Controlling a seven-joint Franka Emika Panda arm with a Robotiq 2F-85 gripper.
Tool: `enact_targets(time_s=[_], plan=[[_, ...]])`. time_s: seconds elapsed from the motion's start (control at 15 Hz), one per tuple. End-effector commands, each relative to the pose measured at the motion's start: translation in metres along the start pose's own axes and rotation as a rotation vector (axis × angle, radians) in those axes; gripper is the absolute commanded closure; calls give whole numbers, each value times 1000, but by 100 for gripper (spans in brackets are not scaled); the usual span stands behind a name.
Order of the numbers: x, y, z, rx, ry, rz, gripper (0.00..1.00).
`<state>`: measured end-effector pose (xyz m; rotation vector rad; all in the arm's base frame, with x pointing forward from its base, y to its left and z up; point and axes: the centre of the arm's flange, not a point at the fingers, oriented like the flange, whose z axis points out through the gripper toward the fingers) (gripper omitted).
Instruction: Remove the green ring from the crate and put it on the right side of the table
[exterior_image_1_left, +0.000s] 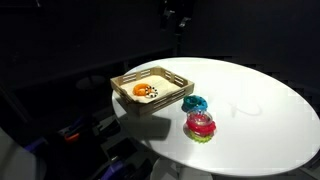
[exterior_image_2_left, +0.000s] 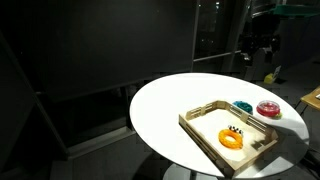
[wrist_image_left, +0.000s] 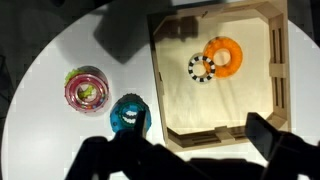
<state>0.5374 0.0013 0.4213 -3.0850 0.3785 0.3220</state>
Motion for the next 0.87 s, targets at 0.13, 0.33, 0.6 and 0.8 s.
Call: enact_targets(time_s=[0.13,0.33,0.6,0.8], plan=[[-34,0,-51,28,93,-23,0],[-41,-1,-63,41,120,-30,0],[-34,-5,-62,35,121,-26,0],[-34,-5,-61,34,118,-25,0]])
